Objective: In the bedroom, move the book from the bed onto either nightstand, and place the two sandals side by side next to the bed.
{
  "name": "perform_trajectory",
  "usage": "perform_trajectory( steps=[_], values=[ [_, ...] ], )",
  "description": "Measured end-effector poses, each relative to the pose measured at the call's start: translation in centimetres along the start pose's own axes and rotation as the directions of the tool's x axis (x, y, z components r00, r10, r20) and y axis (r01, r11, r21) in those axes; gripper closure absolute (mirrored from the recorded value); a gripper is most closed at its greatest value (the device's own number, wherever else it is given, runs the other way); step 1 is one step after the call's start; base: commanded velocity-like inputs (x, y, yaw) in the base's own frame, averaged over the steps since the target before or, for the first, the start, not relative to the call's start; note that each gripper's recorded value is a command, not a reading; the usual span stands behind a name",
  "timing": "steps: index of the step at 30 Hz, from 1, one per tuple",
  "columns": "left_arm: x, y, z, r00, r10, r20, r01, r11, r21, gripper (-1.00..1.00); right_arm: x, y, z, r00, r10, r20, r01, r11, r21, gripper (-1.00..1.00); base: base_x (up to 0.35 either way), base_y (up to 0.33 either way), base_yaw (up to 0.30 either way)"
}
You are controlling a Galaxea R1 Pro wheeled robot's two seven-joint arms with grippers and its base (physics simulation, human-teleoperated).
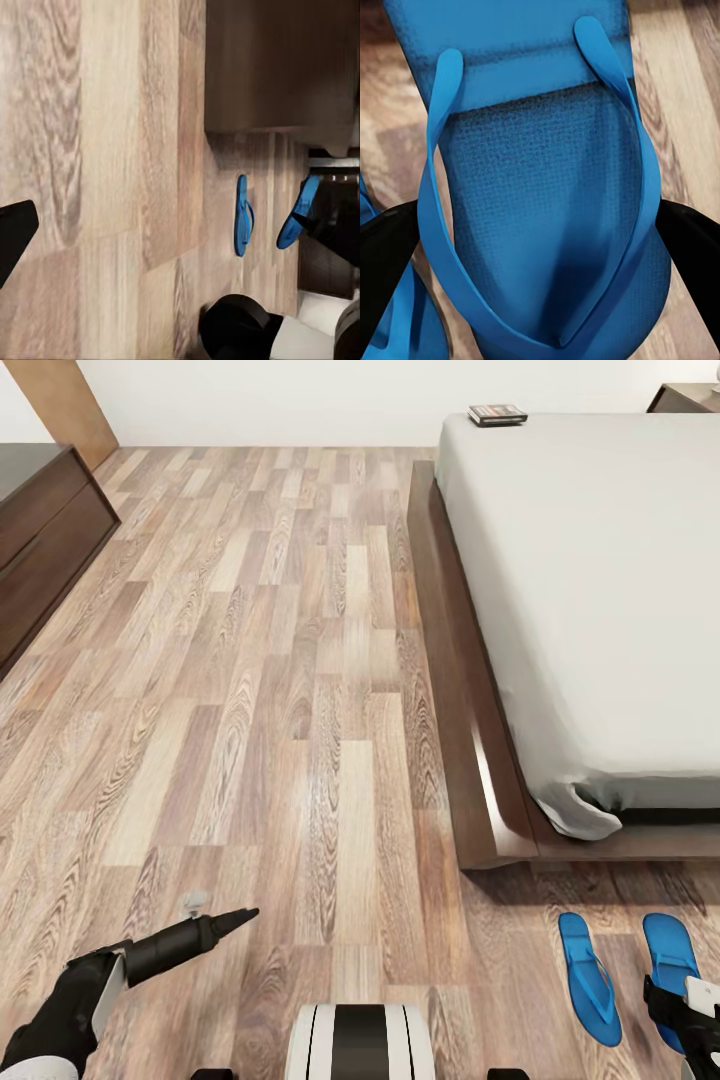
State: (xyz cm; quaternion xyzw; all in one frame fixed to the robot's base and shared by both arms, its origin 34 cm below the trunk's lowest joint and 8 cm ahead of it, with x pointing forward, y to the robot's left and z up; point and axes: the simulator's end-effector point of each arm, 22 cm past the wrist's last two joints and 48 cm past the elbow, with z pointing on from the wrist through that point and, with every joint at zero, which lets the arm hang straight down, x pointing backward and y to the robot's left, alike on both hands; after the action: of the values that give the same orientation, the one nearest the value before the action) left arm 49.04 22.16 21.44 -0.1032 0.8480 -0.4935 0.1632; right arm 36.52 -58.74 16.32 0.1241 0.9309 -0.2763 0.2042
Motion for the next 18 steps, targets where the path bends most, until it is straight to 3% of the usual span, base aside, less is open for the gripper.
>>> perform_trajectory(
  steps=[4, 6, 8, 18],
  values=[
    [0.7, -3.1, 0.9, 0.999, 0.011, -0.051, -0.005, 0.993, 0.114, -1.0, 0.0, 0.0, 0.0, 1.0, 0.0, 0.0, 0.0, 1.0, 0.0, 1.0, 0.0, 0.0, 0.0],
    [0.7, -5.4, 0.4, 0.998, 0.018, -0.066, -0.003, 0.977, 0.215, -1.0, 0.0, 0.0, 0.0, 1.0, -0.001, 0.0, 0.001, 1.0, -0.001, 1.0, 0.0, 0.0, 0.0],
    [0.6, -6.0, -0.2, 0.997, 0.023, -0.07, -0.004, 0.969, 0.247, -1.0, 0.0, 0.0, 0.0, 1.0, 0.0, 0.0, 0.0, 1.0, 0.0, 1.0, 0.0, 0.0, 0.0],
    [0.5, -5.1, -1.2, 0.996, 0.029, -0.085, -0.008, 0.971, 0.239, -1.0, 0.7, 0.1, 0.2, 1.0, -0.009, -0.013, 0.009, 1.0, 0.002, 1.0, 0.0, 0.0, 0.0]
  ],
)
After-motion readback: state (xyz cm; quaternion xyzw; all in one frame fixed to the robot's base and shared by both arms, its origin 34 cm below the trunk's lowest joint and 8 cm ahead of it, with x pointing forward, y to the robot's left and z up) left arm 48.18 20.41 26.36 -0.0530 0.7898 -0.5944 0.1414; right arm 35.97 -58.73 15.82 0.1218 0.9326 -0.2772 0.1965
